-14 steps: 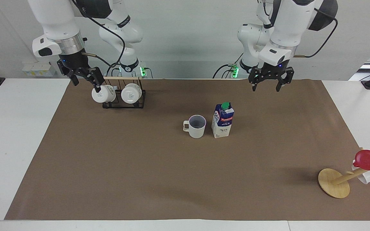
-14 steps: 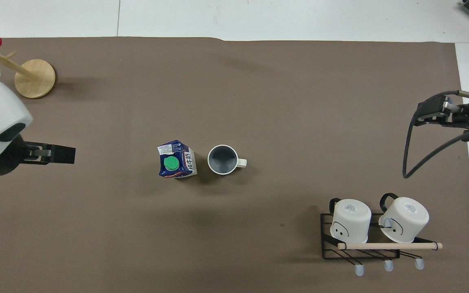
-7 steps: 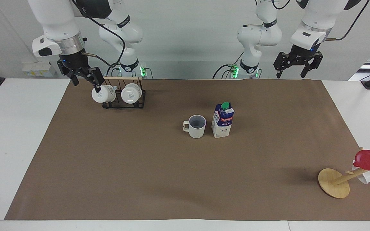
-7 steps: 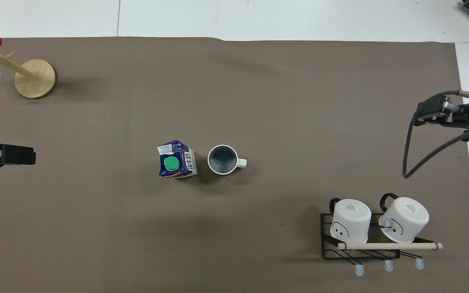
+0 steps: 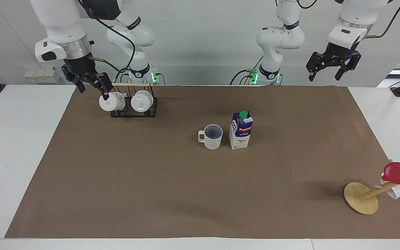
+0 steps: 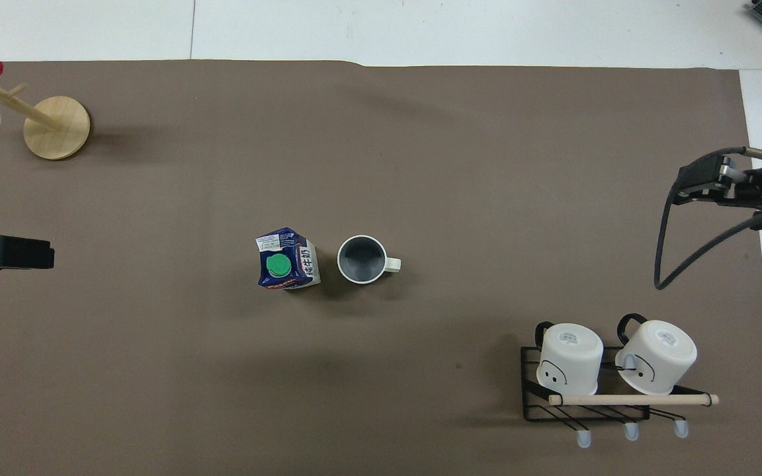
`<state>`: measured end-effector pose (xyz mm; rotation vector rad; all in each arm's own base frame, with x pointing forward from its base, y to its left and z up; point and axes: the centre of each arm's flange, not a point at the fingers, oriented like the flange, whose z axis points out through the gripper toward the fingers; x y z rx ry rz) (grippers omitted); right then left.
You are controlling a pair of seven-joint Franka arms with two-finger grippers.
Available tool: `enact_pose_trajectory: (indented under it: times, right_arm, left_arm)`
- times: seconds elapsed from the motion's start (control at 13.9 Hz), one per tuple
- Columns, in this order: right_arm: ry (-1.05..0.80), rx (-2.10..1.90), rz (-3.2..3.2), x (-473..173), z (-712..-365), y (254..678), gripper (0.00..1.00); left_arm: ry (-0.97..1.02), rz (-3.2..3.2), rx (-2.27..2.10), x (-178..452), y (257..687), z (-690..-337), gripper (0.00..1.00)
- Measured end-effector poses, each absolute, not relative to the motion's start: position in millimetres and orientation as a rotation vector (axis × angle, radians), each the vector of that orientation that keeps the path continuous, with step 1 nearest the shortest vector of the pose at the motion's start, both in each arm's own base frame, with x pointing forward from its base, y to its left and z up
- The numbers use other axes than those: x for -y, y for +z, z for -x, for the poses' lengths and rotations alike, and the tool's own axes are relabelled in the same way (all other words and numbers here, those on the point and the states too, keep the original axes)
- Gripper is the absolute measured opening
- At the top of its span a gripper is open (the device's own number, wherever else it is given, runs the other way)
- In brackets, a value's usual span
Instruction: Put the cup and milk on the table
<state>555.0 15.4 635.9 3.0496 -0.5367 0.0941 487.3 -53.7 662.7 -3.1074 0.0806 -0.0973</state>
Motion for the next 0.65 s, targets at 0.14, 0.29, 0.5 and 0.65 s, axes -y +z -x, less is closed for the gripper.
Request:
enact_pose_trajectory:
  times: [0.14,0.29,0.5,0.65]
  right_arm:
    - [0.094,0.537,-3.050,-15.4,-555.0,635.9,1.00]
    - [0.094,0.537,-3.050,-15.4,-555.0,635.9,1.00]
    - [0.074,0.537,-3.047,-15.3,-553.7,634.8,1.00]
    - [0.063,0.537,-3.046,-15.2,-552.9,634.1,1.00]
  left_arm:
    - [-0.098,3.107,-0.082,54.2,663.0,-487.2,1.00]
    - [-0.098,3.107,-0.082,54.3,663.1,-487.2,1.00]
    - [-0.094,3.107,-0.082,54.3,662.8,-486.9,1.00]
    - [-0.090,3.107,-0.083,54.3,662.6,-486.6,1.00]
